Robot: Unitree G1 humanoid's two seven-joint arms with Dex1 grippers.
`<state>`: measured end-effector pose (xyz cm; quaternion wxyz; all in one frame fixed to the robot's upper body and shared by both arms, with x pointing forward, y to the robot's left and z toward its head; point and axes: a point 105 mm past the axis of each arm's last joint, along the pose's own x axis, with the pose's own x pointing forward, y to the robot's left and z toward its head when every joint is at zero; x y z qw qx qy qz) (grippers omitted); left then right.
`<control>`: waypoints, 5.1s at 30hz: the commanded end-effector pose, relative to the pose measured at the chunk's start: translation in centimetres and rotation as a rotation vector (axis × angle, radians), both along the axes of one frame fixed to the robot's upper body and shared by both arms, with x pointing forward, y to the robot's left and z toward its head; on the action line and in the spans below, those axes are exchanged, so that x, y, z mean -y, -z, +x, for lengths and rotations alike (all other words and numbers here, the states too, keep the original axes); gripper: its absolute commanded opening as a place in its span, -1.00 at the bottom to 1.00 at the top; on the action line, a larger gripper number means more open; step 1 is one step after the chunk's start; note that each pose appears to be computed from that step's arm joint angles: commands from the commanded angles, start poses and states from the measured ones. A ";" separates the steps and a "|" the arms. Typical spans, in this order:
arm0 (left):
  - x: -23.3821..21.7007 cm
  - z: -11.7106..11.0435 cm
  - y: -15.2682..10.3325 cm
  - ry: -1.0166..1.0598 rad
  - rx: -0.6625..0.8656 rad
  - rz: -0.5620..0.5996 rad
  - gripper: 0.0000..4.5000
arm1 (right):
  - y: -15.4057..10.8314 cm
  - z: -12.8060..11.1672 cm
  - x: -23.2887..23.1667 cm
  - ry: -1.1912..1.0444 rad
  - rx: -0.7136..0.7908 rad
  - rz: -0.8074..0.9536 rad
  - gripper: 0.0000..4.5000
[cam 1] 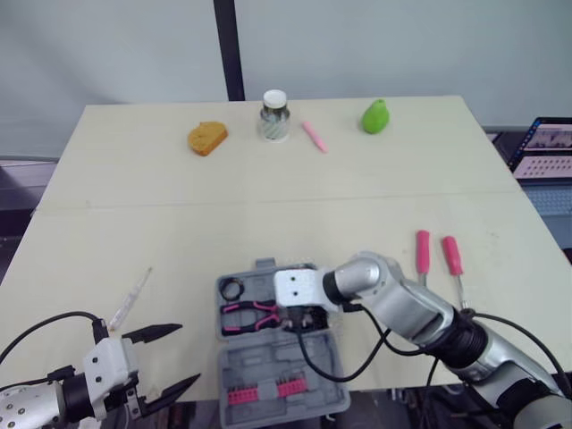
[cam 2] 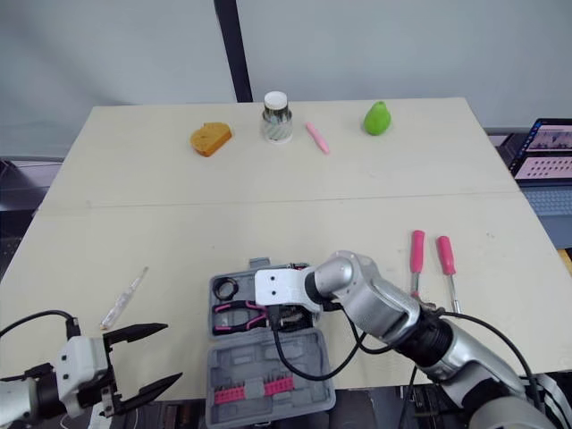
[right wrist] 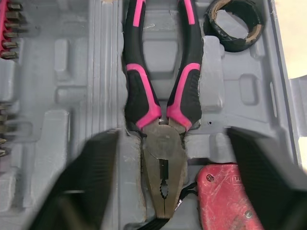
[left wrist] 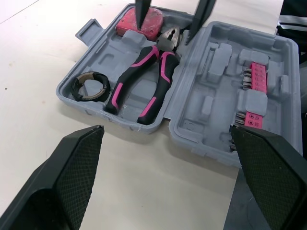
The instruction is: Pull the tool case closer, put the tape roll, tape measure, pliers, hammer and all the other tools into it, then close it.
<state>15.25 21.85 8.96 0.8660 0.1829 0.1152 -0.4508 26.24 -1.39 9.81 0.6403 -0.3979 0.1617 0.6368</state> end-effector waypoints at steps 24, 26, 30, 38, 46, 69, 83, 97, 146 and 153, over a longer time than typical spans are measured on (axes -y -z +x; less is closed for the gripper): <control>0.7 0.4 -0.2 0.008 0.046 -0.002 1.00 | 1.2 0.6 -4.1 0.023 -0.088 0.421 -0.99; 0.7 0.4 -0.2 0.007 0.047 -0.003 1.00 | 1.5 0.6 -4.1 0.018 -0.090 0.411 -0.99; 0.8 0.4 -0.2 0.007 0.048 -0.005 1.00 | 2.1 0.6 -4.0 0.018 -0.093 0.382 -0.99; 0.8 0.4 -0.2 0.002 0.048 -0.004 1.00 | 3.4 0.6 -3.6 0.038 -0.104 0.333 -0.99; 0.9 0.4 -0.2 0.003 0.049 -0.005 1.00 | 4.8 0.8 -3.0 0.084 -0.147 0.269 -0.99; 1.2 0.6 -0.2 0.009 0.053 -0.002 1.00 | 8.9 -0.1 -1.1 0.169 -0.262 0.091 -0.99; 1.4 0.9 -0.2 0.011 0.057 -0.002 1.00 | 10.1 -0.5 0.2 0.198 -0.319 0.003 -0.99; 1.5 1.3 0.0 0.009 0.059 0.000 1.00 | 10.1 -0.8 0.2 0.194 -0.346 0.004 -0.99; -18.6 1.9 -2.0 -0.862 0.126 -0.010 1.00 | -0.1 0.6 37.2 1.255 -0.044 0.607 0.98; -18.5 1.9 -2.1 -0.851 0.123 0.005 1.00 | 0.0 0.6 37.7 1.256 -0.029 0.590 0.98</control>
